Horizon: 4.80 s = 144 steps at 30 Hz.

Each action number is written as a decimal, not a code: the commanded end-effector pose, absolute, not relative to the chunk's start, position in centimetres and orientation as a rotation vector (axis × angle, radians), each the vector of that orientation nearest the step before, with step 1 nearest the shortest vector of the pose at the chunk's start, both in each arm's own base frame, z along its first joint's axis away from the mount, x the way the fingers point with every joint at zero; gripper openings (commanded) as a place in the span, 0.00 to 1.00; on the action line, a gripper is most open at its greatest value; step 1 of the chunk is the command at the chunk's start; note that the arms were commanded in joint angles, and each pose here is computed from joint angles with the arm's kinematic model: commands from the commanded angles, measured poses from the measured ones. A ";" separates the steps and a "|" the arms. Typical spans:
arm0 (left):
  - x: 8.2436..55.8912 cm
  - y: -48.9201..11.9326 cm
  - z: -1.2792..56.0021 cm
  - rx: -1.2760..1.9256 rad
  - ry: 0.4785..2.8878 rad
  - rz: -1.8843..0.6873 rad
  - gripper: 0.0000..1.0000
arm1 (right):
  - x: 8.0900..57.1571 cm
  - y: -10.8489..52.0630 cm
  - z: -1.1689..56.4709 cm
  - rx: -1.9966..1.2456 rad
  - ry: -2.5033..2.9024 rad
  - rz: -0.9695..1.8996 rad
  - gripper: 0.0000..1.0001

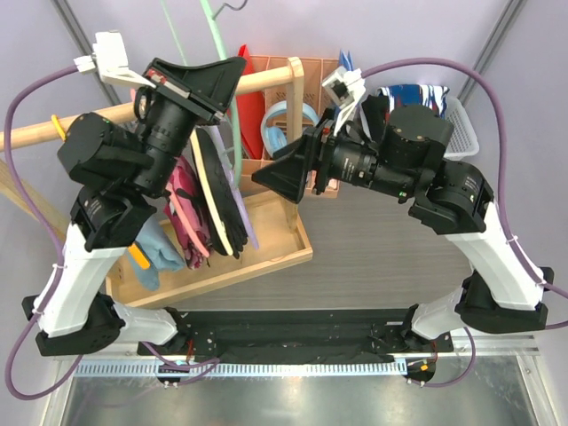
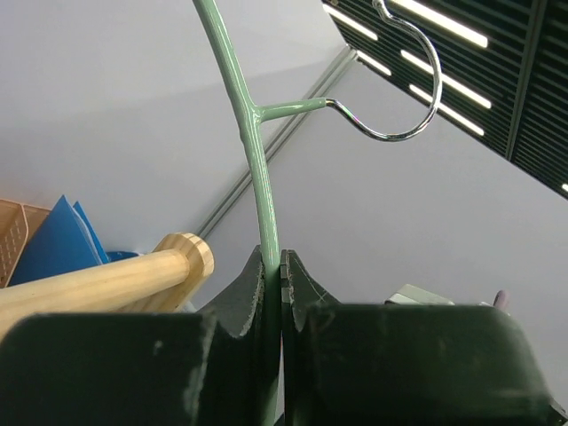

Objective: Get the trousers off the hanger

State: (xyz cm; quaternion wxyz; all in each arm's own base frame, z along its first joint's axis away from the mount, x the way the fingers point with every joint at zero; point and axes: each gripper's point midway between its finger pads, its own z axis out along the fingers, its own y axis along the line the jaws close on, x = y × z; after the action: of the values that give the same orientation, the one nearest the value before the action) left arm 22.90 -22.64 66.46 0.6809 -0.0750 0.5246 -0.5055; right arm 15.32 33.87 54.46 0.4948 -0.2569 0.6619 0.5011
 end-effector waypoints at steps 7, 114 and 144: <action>21.1 -20.0 69.2 -0.223 1.062 -1.196 0.00 | 15.4 37.2 60.5 -0.575 1.318 1.263 0.65; 14.7 -17.9 57.0 0.272 1.252 -1.003 0.68 | -0.5 21.0 36.4 -0.438 2.192 1.691 0.01; 13.1 -15.1 56.0 0.227 1.255 -1.011 0.69 | 11.3 29.7 51.4 -0.441 1.628 1.340 0.01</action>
State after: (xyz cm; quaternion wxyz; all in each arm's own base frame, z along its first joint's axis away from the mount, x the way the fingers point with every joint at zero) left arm 13.16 -15.83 56.39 0.6852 0.1116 0.5576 -0.4551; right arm 9.42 29.39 46.02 0.3910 -0.1892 0.7233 0.5367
